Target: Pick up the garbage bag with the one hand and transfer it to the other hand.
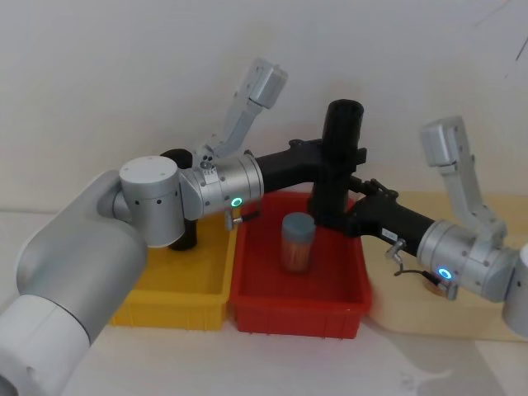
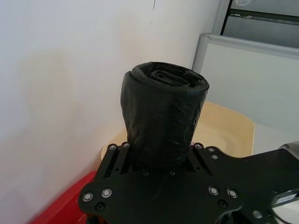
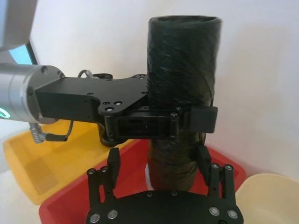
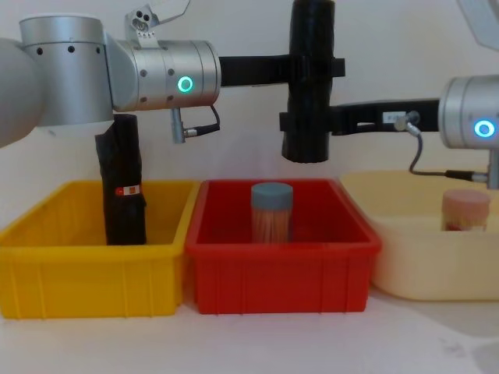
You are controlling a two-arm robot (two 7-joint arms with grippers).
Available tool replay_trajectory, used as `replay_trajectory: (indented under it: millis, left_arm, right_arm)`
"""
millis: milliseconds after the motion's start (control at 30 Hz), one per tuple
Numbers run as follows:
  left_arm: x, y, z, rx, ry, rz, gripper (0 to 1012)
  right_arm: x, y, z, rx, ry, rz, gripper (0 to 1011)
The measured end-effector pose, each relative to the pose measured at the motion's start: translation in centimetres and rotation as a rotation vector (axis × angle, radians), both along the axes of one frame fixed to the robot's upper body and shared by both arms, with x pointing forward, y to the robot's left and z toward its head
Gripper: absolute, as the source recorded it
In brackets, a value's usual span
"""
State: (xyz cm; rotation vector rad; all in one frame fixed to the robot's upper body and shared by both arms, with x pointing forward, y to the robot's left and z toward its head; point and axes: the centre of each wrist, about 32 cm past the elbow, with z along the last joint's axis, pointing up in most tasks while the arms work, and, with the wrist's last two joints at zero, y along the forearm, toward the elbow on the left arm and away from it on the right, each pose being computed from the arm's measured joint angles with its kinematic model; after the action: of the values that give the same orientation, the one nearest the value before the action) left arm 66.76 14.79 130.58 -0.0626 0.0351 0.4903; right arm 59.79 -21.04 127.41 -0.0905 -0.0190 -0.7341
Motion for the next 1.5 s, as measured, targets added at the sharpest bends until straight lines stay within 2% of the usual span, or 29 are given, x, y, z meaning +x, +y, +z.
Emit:
replay_trajectory:
  millis: [333, 667, 800, 900, 1200, 1500]
  left_arm:
    - [0.0, -0.05, 0.01, 0.0, 0.0, -0.002, 393]
    - [0.0, -0.04, 0.01, 0.0, 0.0, -0.002, 393]
    - [0.0, -0.03, 0.01, 0.0, 0.0, -0.001, 392]
    - [0.0, -0.03, 0.0, 0.0, 0.0, -0.001, 393]
    - [0.0, -0.03, 0.0, 0.0, 0.0, -0.001, 393]
    - [0.0, -0.03, 0.0, 0.0, 0.0, -0.001, 393]
  right_arm:
    - [1.7, 1.6, -0.7, -0.02, 0.023, -0.007, 1000]
    - [2.4, 2.4, -1.0, -0.034, 0.033, -0.019, 991]
    - [2.6, 2.5, -1.1, -0.036, 0.034, -0.021, 936]
    - [2.7, 2.6, -1.1, -0.039, 0.034, -0.024, 828]
    - [2.9, 2.8, -1.2, -0.042, 0.037, -0.027, 593]
    - [2.9, 2.9, -1.2, -0.043, 0.038, -0.028, 579]
